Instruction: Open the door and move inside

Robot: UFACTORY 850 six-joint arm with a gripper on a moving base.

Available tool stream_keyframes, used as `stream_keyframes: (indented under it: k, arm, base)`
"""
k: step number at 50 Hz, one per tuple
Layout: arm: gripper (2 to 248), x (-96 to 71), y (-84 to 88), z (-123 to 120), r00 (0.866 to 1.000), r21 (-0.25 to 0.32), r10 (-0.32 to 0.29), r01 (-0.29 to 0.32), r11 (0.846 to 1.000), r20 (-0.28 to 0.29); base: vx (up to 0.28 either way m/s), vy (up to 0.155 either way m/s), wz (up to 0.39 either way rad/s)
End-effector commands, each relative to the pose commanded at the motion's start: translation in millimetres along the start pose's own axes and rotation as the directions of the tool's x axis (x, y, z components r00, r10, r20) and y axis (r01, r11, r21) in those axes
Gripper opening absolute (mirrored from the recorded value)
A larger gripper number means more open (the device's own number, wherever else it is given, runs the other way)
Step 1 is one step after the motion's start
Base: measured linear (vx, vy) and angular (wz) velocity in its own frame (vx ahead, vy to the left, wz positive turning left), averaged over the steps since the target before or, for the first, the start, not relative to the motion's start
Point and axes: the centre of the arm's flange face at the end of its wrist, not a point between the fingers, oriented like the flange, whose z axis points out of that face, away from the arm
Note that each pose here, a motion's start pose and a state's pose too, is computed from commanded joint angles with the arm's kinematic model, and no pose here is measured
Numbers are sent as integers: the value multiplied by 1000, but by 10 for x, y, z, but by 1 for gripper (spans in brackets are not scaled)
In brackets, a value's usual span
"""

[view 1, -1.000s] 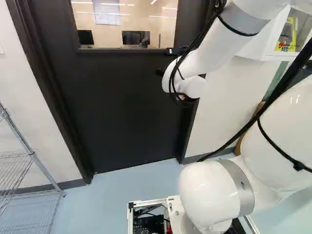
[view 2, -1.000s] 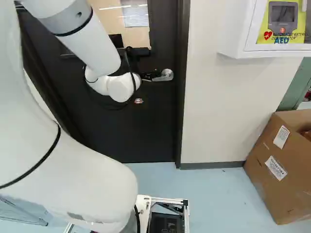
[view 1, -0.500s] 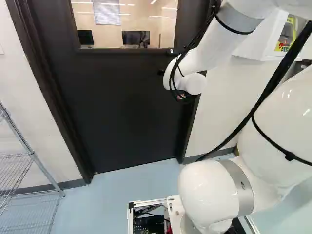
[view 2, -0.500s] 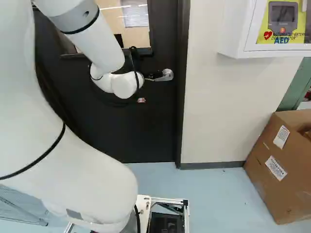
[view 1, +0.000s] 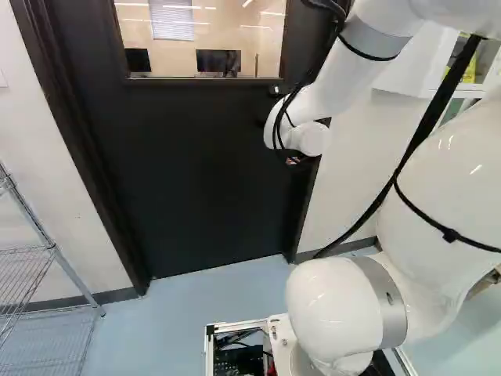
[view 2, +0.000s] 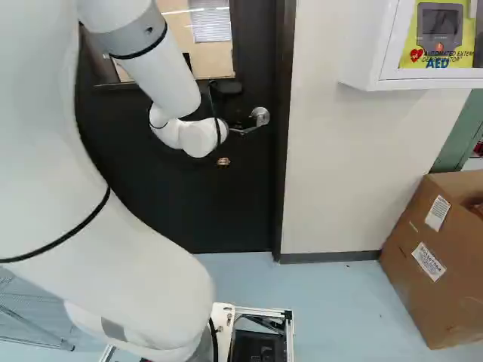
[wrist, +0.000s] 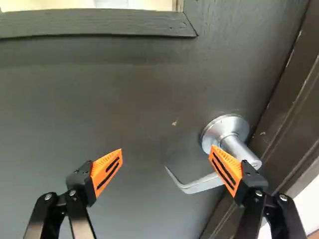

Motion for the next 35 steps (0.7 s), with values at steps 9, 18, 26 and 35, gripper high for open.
stream_keyframes:
  k: [9,18,26,35]
  arm:
    - [247,-89,14,27,1000,-3,1,-1,1000,21]
    - [247,-178,16,54,999,-4,1,-1,1000,43]
    - [247,-258,16,79,998,-4,1,-1,1000,62]
    - [247,-347,16,108,997,-4,1,-1,1000,83]
  base:
    - [0,0,0]
    - [0,0,0]
    - [0,0,0]
    - [0,0,0]
